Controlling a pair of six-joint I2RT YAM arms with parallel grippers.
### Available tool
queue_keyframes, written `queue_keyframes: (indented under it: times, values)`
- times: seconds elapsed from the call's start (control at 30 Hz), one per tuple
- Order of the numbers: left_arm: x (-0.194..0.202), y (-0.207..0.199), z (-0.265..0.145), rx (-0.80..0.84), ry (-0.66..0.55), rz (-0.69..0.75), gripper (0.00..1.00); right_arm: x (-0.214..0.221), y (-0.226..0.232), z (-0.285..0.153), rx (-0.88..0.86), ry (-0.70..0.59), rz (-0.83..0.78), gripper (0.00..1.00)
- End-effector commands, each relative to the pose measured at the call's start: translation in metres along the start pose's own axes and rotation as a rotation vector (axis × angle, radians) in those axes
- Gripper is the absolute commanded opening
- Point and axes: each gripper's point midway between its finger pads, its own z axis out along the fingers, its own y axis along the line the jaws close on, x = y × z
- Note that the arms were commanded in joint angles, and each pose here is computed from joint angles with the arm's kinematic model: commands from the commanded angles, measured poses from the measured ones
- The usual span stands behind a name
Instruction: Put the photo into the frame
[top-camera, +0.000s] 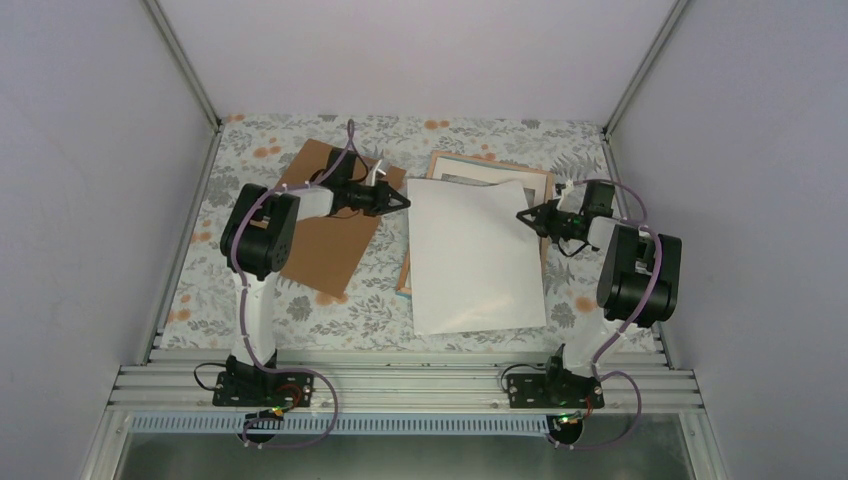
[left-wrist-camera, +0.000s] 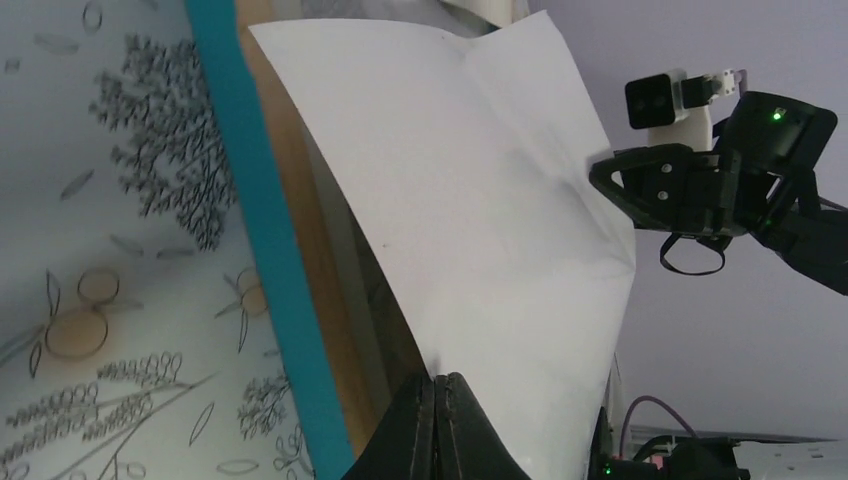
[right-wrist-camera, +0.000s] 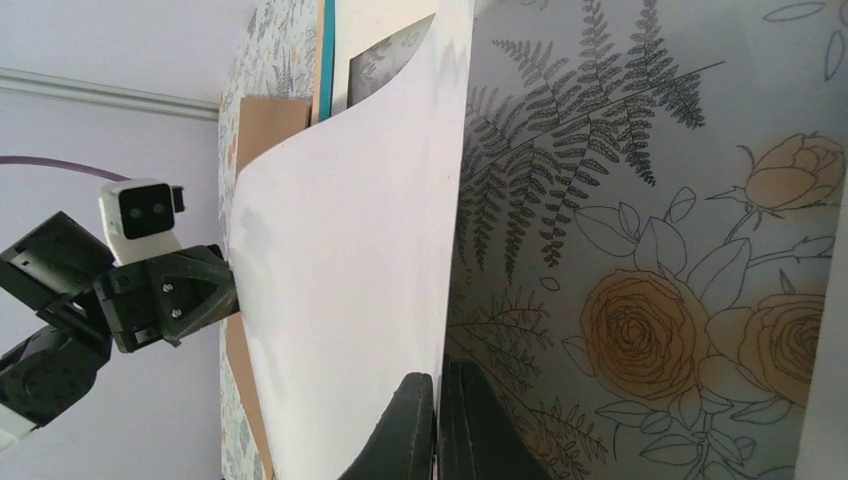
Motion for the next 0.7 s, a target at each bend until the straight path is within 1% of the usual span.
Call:
queue_keyframes:
  times: [0.0, 0.2, 0.27, 0.4, 0.63, 0.67]
  values:
    - [-0.012, -0.003, 0.006, -0.013, 0.009, 0.066, 0.02, -0.009, 0.009, -0.004, -0.017, -0.029, -0.059, 0.04]
    - [-0.043, 0.012, 0.015, -0.113, 0.006, 0.144, 0.02, -0.020, 0.005, -0.005, 0.031, -0.053, -0.114, 0.04]
    - [-0.056, 0.011, 0.019, -0.131, -0.001, 0.186, 0.02, -0.024, 0.006, -0.006, 0.041, -0.063, -0.140, 0.04]
    - [-0.069, 0.019, 0.026, -0.166, 0.002, 0.221, 0.02, -0.030, 0.007, -0.005, 0.039, -0.081, -0.174, 0.04]
    - [-0.086, 0.029, 0.044, -0.209, -0.006, 0.285, 0.03, -0.047, 0.000, -0.005, 0.096, -0.120, -0.209, 0.04]
    - [-0.089, 0.030, 0.046, -0.223, -0.009, 0.303, 0.04, -0.049, -0.001, -0.005, 0.101, -0.123, -0.209, 0.04]
